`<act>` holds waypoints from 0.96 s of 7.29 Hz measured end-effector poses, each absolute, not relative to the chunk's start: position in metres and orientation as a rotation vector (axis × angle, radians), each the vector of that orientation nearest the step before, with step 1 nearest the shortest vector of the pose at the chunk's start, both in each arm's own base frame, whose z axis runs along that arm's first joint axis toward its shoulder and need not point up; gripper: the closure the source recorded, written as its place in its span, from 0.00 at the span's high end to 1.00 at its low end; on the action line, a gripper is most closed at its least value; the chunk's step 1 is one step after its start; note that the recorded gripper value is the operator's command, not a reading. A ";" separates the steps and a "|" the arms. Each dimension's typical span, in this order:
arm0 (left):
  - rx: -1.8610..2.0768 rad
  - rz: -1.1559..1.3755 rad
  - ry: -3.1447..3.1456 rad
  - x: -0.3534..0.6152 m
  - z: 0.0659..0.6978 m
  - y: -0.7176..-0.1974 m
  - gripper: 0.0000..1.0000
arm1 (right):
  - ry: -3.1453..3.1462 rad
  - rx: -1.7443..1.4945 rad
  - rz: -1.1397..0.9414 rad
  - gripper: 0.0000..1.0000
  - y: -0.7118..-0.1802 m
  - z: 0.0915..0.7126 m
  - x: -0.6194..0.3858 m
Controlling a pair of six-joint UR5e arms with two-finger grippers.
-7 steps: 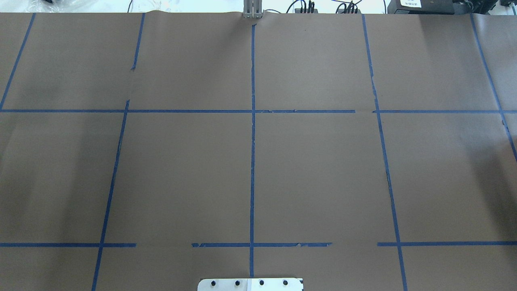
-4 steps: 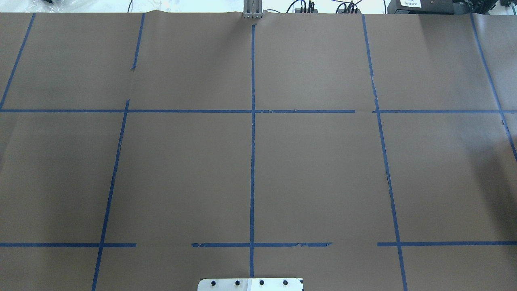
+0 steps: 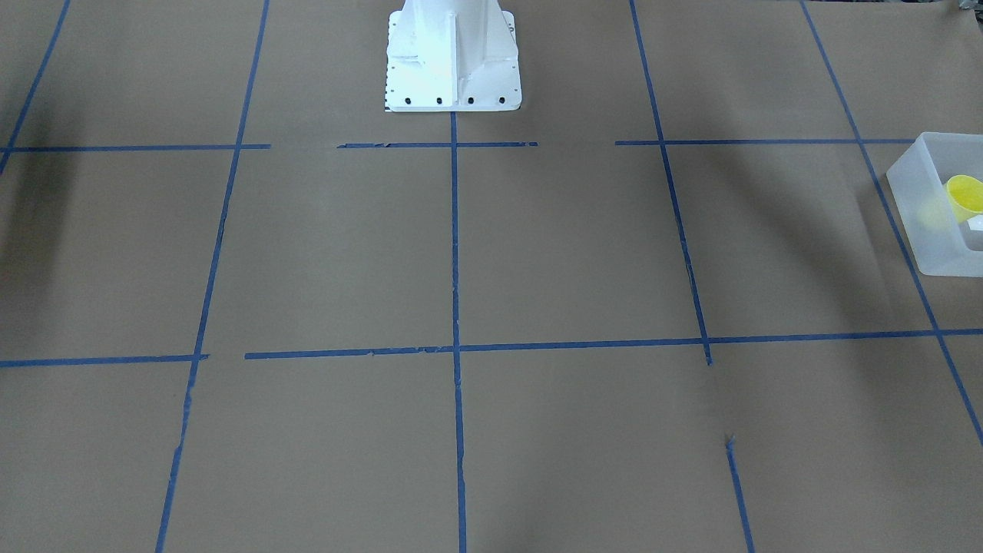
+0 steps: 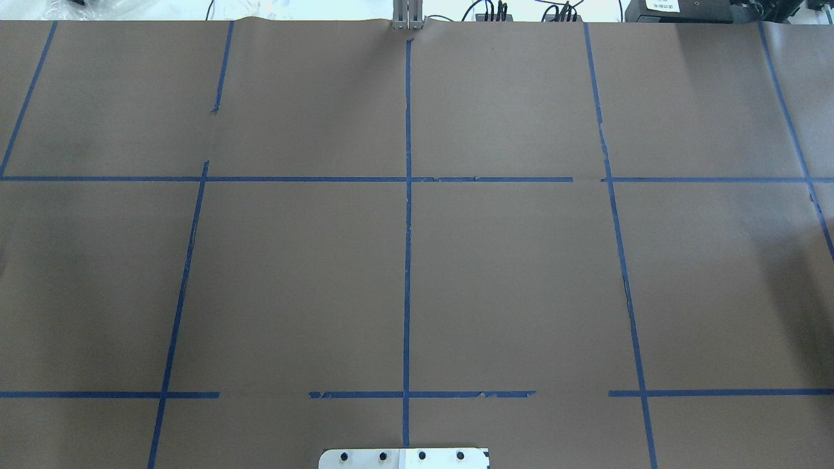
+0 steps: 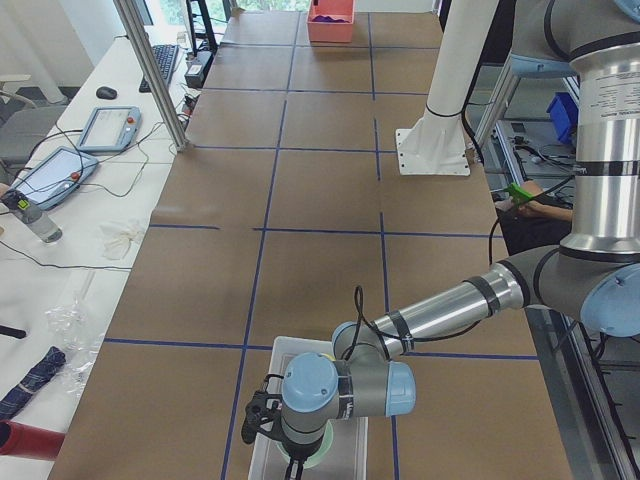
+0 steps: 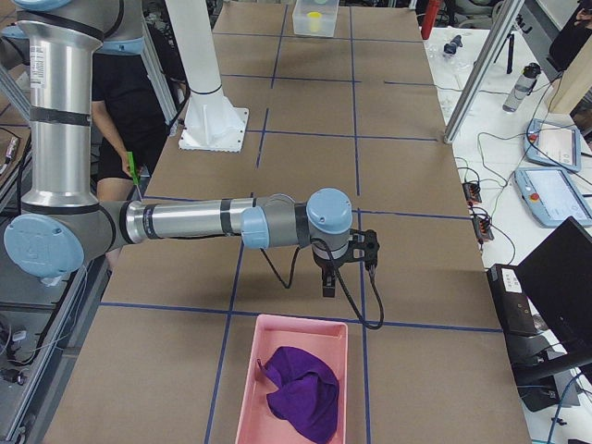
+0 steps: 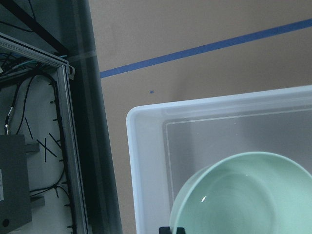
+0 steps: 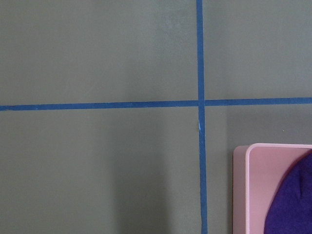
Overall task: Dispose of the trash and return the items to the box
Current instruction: 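Place the green bowl into the clear bin with the left gripper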
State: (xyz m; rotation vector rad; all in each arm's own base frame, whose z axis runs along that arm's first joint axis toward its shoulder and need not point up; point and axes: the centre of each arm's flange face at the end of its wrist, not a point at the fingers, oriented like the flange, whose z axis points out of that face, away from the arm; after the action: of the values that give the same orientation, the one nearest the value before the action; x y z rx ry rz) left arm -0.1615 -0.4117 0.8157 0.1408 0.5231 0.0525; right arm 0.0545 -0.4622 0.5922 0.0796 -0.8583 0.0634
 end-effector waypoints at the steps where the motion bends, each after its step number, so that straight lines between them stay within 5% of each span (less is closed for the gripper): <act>1: 0.143 0.023 0.531 -0.161 0.812 -0.414 1.00 | -0.858 0.081 0.064 1.00 -0.462 0.591 0.055; 3: 0.169 0.012 0.568 -0.159 0.801 -0.416 1.00 | -0.858 0.083 0.063 1.00 -0.462 0.590 0.055; 7: 0.413 0.095 0.537 -0.159 0.674 -0.460 1.00 | -0.860 0.090 0.060 1.00 -0.465 0.587 0.055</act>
State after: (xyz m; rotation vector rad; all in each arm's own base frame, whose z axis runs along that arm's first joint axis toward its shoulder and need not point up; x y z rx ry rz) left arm -0.1589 -0.4595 0.6737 0.4132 0.5371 0.0949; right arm 0.0552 -0.4648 0.5871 0.0901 -0.8596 0.0604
